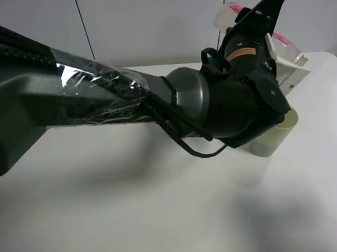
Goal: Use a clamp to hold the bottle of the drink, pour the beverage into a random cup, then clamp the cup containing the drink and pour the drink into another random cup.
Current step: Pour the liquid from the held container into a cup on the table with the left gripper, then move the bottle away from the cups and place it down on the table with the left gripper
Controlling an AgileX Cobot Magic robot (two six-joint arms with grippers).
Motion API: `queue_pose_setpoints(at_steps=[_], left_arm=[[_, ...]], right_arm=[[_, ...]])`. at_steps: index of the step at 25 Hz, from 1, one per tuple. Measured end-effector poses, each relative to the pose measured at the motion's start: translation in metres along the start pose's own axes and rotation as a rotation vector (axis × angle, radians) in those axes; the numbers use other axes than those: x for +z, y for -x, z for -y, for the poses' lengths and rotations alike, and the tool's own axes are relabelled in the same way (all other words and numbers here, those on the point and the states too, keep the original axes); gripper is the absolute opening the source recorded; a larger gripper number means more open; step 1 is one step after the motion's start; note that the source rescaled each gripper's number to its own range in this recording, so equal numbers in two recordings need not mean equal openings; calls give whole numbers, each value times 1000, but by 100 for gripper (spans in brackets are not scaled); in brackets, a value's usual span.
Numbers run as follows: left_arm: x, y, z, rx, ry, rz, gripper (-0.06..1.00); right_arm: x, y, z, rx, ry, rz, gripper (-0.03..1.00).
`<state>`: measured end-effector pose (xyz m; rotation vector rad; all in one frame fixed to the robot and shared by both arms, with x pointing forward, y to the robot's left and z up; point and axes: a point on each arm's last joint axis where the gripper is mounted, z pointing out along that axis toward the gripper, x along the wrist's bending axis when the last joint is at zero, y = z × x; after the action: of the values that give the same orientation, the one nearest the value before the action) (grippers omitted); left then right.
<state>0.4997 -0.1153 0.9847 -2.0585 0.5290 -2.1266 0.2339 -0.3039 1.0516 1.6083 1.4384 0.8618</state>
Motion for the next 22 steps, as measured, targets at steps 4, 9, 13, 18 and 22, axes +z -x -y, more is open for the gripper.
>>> queue_pose_setpoints(at_steps=[4,9,13,18,22], left_arm=[[4,5,3,-160,-5,57,0],[10,-5,18,-408,-15,118,0],[6,-19,35,-537,31,147,0],[-6,-1,60,-631,93,196,0],[-14,15,92,-749,98,180,0]], right_arm=[[0,0,0,0,0,0,78],[0,0,0,0,0,0,78],[0,0,0,0,0,0,78],[0,0,0,0,0,0,78],[0,0,0,0,0,0,78]])
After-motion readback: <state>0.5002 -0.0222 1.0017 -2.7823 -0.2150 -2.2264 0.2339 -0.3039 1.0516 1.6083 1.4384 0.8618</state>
